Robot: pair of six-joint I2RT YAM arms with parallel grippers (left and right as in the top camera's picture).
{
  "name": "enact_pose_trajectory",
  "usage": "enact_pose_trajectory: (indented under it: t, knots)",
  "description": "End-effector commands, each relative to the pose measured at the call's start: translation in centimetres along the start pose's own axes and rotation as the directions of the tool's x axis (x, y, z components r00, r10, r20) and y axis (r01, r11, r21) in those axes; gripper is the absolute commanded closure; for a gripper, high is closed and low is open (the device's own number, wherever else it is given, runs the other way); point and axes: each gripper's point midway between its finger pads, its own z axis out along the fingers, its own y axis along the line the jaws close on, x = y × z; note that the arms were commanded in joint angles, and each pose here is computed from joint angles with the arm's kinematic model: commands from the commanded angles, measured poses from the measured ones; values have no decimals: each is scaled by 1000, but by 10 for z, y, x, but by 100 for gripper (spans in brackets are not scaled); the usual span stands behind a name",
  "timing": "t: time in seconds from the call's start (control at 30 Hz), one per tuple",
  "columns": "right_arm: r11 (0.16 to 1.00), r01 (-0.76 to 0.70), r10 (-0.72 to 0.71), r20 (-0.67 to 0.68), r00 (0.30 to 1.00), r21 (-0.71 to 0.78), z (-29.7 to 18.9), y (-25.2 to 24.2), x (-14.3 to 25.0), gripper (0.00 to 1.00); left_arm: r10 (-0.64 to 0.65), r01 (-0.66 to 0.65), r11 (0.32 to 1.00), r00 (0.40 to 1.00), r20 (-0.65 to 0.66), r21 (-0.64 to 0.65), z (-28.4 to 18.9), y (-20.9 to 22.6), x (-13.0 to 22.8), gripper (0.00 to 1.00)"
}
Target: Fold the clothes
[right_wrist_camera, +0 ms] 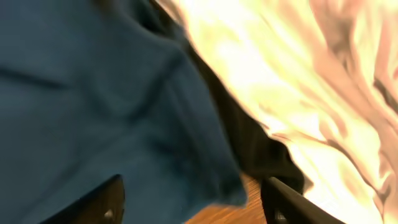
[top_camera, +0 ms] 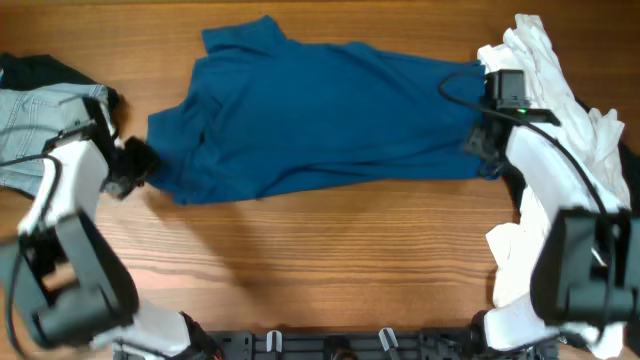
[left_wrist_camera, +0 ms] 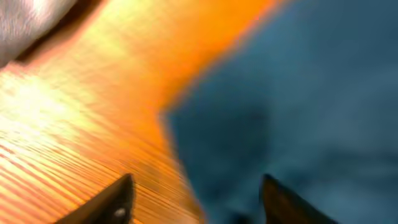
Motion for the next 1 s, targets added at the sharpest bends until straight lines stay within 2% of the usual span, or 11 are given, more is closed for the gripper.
enact_pose_trajectory:
  t: [0.0, 0.13, 0.33, 0.4, 0.53, 0.67, 0.83, 0.87, 0.9, 0.93, 0.97]
  knots:
    - [984, 46, -43, 17, 999, -173, -27, 21, -3, 28, 155, -178, 957, 981, 115, 230, -58, -81, 12, 22]
    - [979, 47, -51, -18, 999, -198, -28, 24, 5, 28, 277, -281, 925, 960, 53, 257, -34, -128, 49, 27]
    - [980, 50, -57, -35, 998, -192, -28, 22, 10, 28, 295, -281, 945, 953, -68, 165, 13, -121, 71, 30]
    - [980, 49, -57, -35, 998, -192, -28, 22, 10, 29, 299, -283, 946, 950, -93, 156, 21, -119, 76, 45]
    - [980, 50, -58, -36, 998, -192, -28, 22, 10, 29, 313, -294, 938, 946, -81, 185, 23, -128, 76, 96]
    - [980, 49, -57, -36, 998, -191, -28, 22, 10, 29, 307, -284, 906, 951, -24, 313, -17, -153, 62, 96]
    - [980, 49, -57, -36, 998, -192, -28, 22, 10, 30, 137, -210, 925, 962, 236, 318, -29, -162, -16, 95]
    - [980, 50, -58, -37, 998, -192, -28, 22, 10, 30, 111, -192, 927, 960, 256, 321, -29, -163, -24, 94]
    - [980, 50, -58, -36, 998, -192, -28, 22, 10, 29, 89, -174, 927, 963, 256, 332, -28, -164, -27, 61]
    - [980, 50, -58, -37, 998, -192, -28, 22, 10, 29, 95, -171, 927, 968, 232, 334, -26, -163, -21, 4]
    - [980, 50, -58, -37, 998, -192, -28, 22, 10, 28, 105, -161, 936, 977, 187, 314, -21, -157, -10, 0]
